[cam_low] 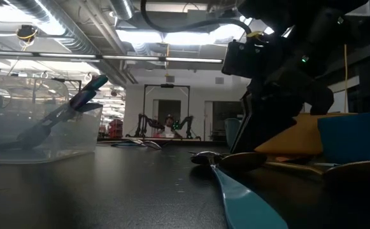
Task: Sort silverware by color (type)
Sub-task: Put the black spoon into the light blue bin
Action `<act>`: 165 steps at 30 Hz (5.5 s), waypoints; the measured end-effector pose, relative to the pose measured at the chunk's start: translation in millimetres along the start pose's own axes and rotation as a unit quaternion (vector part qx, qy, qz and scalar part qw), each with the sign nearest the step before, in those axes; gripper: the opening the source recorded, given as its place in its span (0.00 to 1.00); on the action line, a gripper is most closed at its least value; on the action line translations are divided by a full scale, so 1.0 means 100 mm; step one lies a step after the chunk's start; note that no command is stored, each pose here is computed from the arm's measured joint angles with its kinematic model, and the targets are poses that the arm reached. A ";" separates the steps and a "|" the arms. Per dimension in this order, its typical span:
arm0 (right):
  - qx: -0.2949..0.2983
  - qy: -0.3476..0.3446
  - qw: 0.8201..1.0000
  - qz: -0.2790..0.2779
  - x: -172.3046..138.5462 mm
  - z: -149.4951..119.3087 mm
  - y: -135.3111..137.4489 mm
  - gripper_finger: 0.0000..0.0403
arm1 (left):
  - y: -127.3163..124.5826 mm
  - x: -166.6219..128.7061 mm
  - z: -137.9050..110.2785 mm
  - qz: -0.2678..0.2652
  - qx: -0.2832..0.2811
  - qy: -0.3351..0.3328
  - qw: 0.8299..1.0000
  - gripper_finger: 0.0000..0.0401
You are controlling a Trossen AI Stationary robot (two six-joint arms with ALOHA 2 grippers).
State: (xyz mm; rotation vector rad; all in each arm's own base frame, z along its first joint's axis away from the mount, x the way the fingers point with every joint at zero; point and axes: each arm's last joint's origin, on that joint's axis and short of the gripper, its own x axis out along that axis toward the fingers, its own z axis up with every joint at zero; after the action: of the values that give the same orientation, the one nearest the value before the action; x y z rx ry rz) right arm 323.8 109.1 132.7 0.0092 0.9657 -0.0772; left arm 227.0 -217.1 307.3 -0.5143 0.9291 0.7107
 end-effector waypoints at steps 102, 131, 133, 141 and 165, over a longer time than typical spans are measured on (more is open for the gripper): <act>0.035 -0.120 0.988 -0.095 -0.36 0.80 -0.06 0.00 | -0.05 0.04 0.13 -0.022 -0.030 -0.110 0.993 0.12; 0.110 -0.351 0.930 -0.016 -0.83 1.77 -0.52 0.00 | 0.01 0.32 0.59 0.042 0.016 -0.083 0.996 0.17; 0.111 -0.349 0.930 -0.018 -0.82 1.77 -0.54 0.00 | 0.01 0.34 0.62 0.046 0.014 -0.082 0.995 0.19; 0.112 -0.350 0.930 -0.019 -0.82 1.77 -0.54 0.00 | 0.12 0.31 0.73 0.070 -0.003 -0.111 0.991 0.23; 0.167 -0.488 0.856 -0.027 -1.05 1.96 -0.57 0.00 | 0.50 -0.22 0.93 0.014 -0.072 -0.272 0.959 0.23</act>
State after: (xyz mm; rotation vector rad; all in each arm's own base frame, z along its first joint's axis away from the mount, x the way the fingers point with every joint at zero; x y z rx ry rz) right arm 421.5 50.8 332.1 0.2429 -0.0813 -0.2717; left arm 231.0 -128.9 368.8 -0.4022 0.3709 0.8922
